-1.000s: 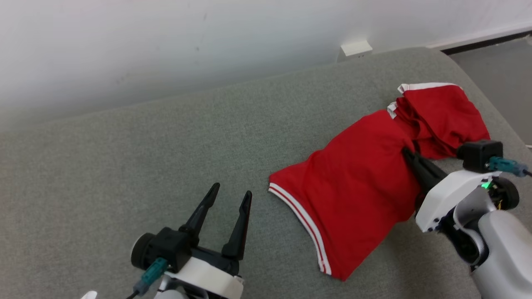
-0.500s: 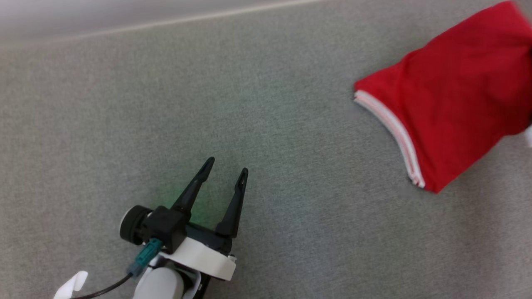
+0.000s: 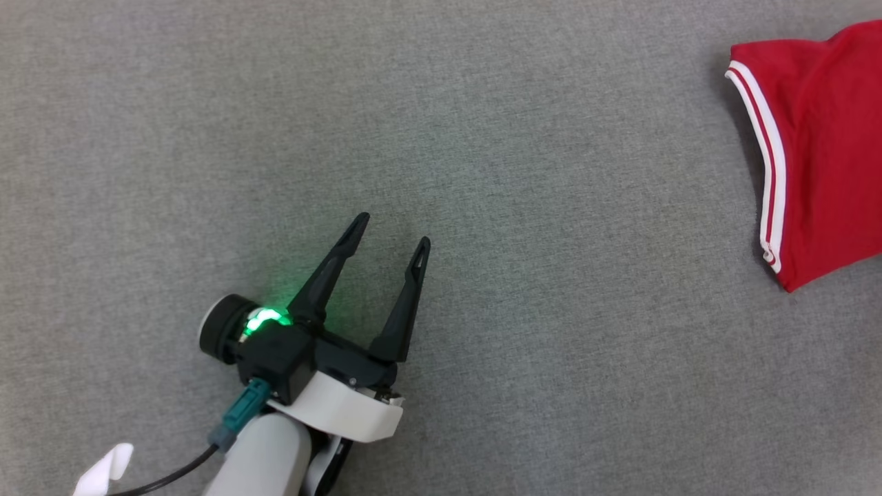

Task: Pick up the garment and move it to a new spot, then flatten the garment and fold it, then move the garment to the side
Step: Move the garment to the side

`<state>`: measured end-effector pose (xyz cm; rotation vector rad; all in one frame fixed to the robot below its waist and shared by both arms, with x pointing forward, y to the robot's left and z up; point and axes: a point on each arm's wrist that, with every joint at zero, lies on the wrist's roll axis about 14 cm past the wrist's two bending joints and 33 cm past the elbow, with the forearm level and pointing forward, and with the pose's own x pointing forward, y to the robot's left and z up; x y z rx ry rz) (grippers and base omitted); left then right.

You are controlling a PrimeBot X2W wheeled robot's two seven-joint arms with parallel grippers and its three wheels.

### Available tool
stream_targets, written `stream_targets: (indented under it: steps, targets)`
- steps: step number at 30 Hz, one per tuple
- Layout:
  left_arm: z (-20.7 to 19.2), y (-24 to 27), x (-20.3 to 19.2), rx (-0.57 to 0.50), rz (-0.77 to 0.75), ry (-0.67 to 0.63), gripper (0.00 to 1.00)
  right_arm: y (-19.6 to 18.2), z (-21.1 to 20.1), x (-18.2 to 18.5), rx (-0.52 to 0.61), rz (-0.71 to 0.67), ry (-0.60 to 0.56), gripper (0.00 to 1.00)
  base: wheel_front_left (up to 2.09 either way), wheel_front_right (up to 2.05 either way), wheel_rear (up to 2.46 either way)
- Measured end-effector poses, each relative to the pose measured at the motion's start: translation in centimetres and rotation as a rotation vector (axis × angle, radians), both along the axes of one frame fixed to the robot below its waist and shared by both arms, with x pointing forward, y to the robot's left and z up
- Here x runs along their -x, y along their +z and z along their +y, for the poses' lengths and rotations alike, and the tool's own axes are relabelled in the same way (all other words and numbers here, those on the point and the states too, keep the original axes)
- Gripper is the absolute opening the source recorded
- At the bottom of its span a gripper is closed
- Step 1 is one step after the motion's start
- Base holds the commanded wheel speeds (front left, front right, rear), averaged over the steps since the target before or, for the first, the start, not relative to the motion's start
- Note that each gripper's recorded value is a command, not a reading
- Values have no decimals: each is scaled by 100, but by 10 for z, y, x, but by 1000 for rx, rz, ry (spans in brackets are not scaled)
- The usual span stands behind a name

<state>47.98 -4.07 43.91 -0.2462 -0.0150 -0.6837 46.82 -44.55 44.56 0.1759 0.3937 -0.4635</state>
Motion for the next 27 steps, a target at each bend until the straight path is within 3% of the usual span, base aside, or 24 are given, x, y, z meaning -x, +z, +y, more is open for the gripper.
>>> stream_targets:
  steps: [1, 2, 7, 13, 18, 27]
  targets:
    - [0, 1, 0, 0, -2, 0, 100, -5, 0, 0, -5, 13, -9, 35, 0, 0, 0]
    - [0, 2, 1, 0, -4, -2, 100, -10, 0, 0, -10, 23, -18, 100, 0, 0, 0]
    - [0, 10, 4, -5, -17, -4, 100, -14, -5, 7, 18, 62, -39, 100, 0, 0, 0]
    - [3, 27, 9, -3, -45, 11, 100, 14, -9, 3, 112, -21, -24, 100, 0, 0, 0]
    - [16, 52, 14, 0, -82, 61, 100, 54, 11, -9, 208, -131, 73, 100, 0, 0, 0]
    - [72, 99, 29, -11, -155, 250, 100, 130, 84, -4, 244, -387, 295, 100, 0, 0, 0]
